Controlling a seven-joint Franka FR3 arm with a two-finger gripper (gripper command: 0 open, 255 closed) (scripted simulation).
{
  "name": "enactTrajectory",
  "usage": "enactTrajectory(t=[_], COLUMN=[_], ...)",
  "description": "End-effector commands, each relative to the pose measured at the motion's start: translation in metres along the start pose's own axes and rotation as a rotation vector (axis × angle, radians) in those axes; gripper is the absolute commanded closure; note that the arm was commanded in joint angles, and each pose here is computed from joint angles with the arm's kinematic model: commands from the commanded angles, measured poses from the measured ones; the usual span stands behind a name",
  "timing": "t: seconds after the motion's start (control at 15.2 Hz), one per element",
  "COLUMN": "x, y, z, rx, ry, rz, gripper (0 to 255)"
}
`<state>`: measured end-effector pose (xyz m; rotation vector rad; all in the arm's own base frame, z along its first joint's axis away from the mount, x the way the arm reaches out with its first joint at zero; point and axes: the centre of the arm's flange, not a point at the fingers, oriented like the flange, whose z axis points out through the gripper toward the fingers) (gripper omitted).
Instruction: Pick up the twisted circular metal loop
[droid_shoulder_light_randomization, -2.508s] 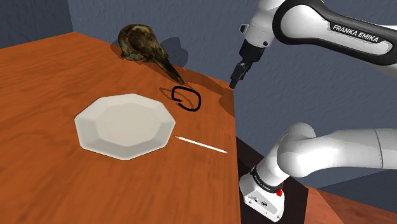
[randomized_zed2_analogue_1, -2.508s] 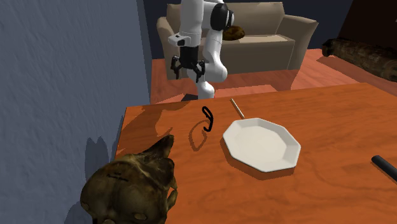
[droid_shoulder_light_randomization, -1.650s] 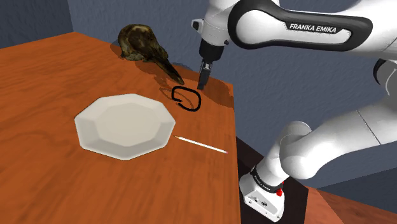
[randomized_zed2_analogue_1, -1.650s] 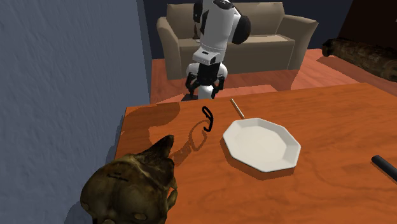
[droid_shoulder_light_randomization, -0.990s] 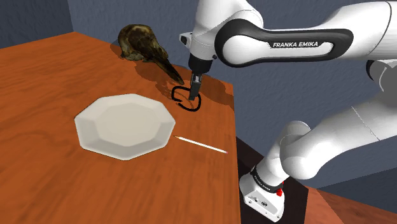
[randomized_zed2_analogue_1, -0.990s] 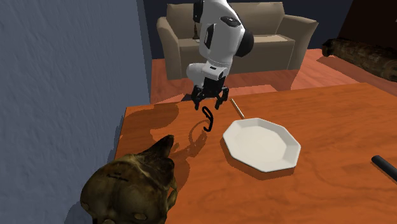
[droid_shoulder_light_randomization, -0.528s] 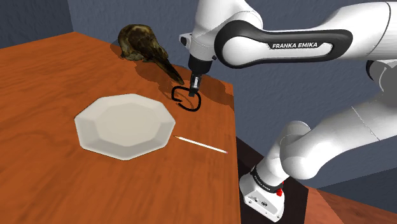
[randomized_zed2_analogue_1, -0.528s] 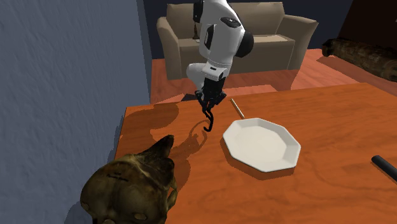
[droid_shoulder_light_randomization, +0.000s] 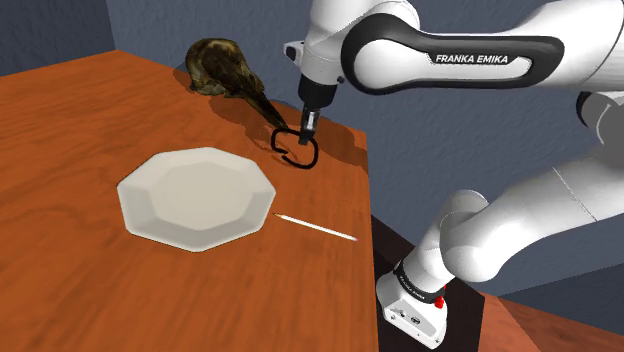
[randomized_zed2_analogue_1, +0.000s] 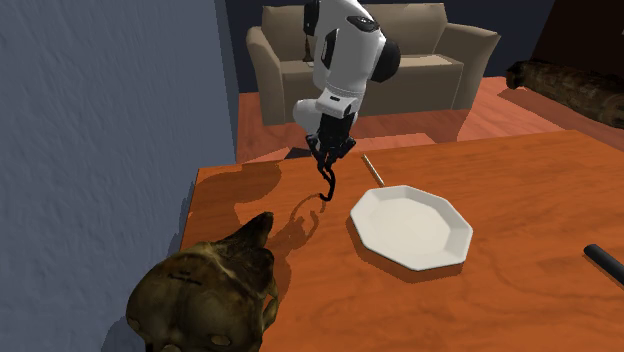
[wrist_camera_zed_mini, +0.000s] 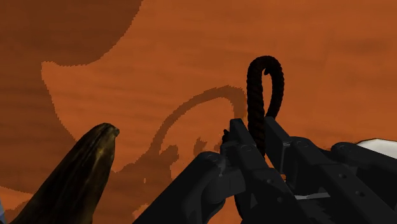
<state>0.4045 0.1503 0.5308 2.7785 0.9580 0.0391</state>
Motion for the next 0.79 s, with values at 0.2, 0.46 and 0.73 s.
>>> enactTrajectory(t=[0.2,0.46,0.73], x=[-0.001,-0.002,-0.003], y=[0.005,0.009,0.011], z=[-0.027,-0.047,-0.058], rx=[0.000,0.000,0.000], ry=[0.000,0.000,0.000], rz=[0.000,0.000,0.000], gripper=[255,255,255])
